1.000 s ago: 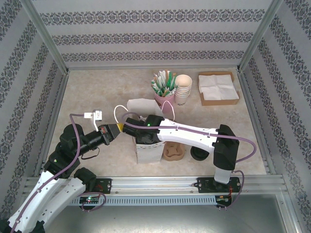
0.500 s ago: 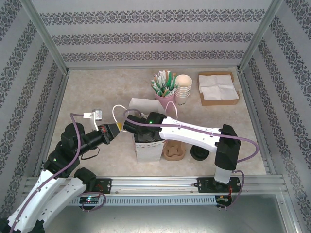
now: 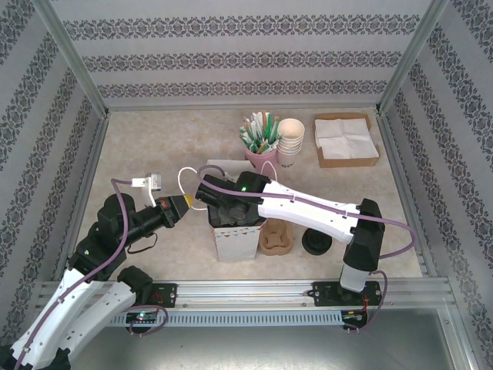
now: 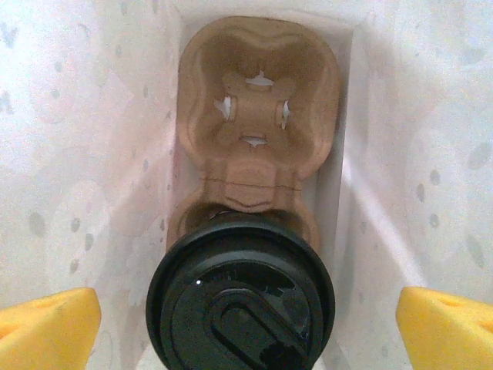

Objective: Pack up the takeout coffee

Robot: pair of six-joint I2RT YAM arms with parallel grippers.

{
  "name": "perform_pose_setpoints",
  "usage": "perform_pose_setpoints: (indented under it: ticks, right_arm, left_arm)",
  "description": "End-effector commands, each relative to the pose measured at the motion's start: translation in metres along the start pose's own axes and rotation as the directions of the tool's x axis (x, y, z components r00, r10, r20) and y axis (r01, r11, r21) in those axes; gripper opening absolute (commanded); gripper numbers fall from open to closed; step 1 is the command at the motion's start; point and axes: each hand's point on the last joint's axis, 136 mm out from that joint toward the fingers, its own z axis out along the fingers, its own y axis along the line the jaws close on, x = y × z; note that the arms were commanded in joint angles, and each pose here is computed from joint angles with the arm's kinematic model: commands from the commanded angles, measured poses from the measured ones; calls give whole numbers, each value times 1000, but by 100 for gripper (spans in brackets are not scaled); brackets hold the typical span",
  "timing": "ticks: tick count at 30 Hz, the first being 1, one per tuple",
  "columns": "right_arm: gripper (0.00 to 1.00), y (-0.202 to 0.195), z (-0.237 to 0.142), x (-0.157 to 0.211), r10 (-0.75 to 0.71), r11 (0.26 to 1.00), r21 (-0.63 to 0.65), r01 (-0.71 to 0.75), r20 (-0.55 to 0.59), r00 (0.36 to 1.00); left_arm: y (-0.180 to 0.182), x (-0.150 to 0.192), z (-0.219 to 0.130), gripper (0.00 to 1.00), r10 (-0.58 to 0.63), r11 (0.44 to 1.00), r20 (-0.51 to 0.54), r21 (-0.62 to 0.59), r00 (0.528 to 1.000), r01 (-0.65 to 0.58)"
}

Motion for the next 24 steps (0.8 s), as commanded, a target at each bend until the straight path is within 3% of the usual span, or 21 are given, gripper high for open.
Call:
perform_pose_setpoints:
  ticks: [1,15,24]
  right_arm:
    - [98,-3,-20,-11,0,1000,-10,0,27,1000]
    - [97,-8,-79,-29,-14,1000,5,14,58,998]
    - [86,-5,-107,-38,-16,998,-59,23,117,993]
  left_arm:
    - [-6,-3,-4,1,28,1000,-1,2,1000,-28]
    - [-4,-3,-4,1,28,1000,-1,-11,1000,-28]
    - [-4,-3,-4,1,25,1000,-4,-14,1000,-26]
